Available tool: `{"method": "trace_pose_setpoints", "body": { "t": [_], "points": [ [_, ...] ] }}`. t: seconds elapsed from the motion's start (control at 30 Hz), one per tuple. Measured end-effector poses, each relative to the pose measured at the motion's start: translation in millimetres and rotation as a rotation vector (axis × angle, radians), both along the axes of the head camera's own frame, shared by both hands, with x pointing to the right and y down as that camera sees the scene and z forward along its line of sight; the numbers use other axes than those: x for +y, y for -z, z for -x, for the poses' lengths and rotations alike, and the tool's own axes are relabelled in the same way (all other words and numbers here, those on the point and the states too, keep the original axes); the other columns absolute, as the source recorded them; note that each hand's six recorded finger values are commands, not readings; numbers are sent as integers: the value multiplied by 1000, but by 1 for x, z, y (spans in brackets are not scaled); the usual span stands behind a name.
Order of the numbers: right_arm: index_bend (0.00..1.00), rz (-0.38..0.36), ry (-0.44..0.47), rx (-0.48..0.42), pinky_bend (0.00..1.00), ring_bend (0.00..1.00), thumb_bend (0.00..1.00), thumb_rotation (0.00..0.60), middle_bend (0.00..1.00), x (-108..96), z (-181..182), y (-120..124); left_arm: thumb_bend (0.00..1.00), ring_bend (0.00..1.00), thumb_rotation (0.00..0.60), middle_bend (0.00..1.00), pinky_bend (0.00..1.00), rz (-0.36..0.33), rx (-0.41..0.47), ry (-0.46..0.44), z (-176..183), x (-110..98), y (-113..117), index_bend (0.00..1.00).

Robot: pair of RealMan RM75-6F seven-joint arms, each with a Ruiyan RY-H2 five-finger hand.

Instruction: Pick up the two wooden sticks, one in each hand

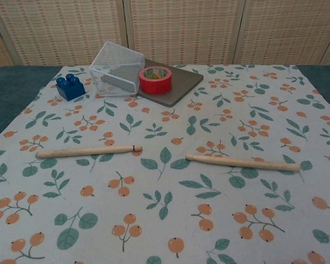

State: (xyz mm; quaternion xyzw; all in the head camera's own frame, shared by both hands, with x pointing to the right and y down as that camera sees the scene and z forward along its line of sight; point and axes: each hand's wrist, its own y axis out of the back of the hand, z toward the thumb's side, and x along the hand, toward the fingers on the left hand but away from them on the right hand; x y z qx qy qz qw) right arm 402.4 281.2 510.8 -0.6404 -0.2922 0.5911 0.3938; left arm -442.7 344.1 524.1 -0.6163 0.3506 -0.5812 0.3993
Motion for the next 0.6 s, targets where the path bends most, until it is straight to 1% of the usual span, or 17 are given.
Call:
{"method": "trace_pose_setpoints", "body": {
  "t": [0.17,0.27,0.37,0.5,0.6],
  "points": [
    [0,3,2,-1,0,0,264,600,0,-2,1,-4,448,41,600,42,197,27,-6,-17,-6,0,-11,0],
    [0,-10,7,-2,0,0,265,600,0,-5,4,-7,448,40,600,45,197,49,12,-46,-16,-3,-23,0],
    [0,-11,22,7,0,0,264,600,0,-9,8,-13,448,41,600,60,194,70,47,-75,-30,-11,-41,0],
    [0,-4,41,27,0,0,265,600,0,-17,15,-22,448,41,600,94,190,89,102,-124,-60,-30,-74,4],
    [0,-6,56,37,0,0,264,600,0,-26,24,-28,447,61,600,138,189,82,110,-157,-84,-46,-97,32]
  ]
}}
